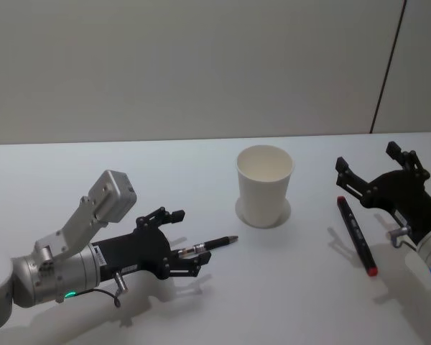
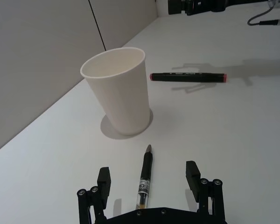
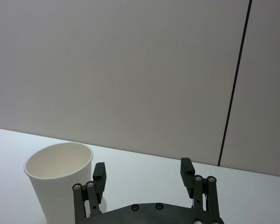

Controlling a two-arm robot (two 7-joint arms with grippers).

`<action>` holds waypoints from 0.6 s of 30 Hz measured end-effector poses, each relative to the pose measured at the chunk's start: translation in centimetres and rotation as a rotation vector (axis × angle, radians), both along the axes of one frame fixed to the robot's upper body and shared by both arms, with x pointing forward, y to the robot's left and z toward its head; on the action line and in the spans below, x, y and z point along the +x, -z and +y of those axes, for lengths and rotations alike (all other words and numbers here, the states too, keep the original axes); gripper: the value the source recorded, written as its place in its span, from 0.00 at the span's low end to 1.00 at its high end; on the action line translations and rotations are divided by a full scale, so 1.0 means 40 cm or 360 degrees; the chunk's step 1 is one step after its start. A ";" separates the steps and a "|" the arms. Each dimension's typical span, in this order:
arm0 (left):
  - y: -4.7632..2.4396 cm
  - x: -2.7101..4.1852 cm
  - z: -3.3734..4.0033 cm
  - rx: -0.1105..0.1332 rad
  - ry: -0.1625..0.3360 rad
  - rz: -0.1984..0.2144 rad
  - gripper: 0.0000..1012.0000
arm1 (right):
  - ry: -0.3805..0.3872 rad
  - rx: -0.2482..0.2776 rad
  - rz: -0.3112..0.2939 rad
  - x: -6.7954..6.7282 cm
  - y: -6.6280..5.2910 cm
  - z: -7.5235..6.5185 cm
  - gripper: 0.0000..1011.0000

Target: Place the pen into the pen holder.

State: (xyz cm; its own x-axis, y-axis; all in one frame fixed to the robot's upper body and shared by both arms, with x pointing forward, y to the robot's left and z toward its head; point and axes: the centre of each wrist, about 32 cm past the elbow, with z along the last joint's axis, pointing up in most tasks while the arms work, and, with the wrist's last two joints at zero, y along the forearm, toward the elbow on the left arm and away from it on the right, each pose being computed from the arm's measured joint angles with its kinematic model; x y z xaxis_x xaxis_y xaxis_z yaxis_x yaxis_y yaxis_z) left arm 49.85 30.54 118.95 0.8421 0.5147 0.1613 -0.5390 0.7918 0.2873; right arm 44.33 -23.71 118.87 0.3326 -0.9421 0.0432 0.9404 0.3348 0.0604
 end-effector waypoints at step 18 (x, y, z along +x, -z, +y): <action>-0.001 0.041 -0.010 0.0134 -0.0005 0.0175 0.99 | 0.0000 0.0000 0.0000 0.000 0.000 0.000 0.99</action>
State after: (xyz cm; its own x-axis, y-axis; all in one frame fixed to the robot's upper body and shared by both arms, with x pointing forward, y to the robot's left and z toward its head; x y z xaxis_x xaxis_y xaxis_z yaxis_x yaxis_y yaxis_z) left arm 51.48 30.14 118.98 0.8556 0.5057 0.1109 -0.5029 0.7610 0.4100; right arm 44.33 -23.71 118.87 0.3327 -0.9421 0.0432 0.9403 0.3348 0.0604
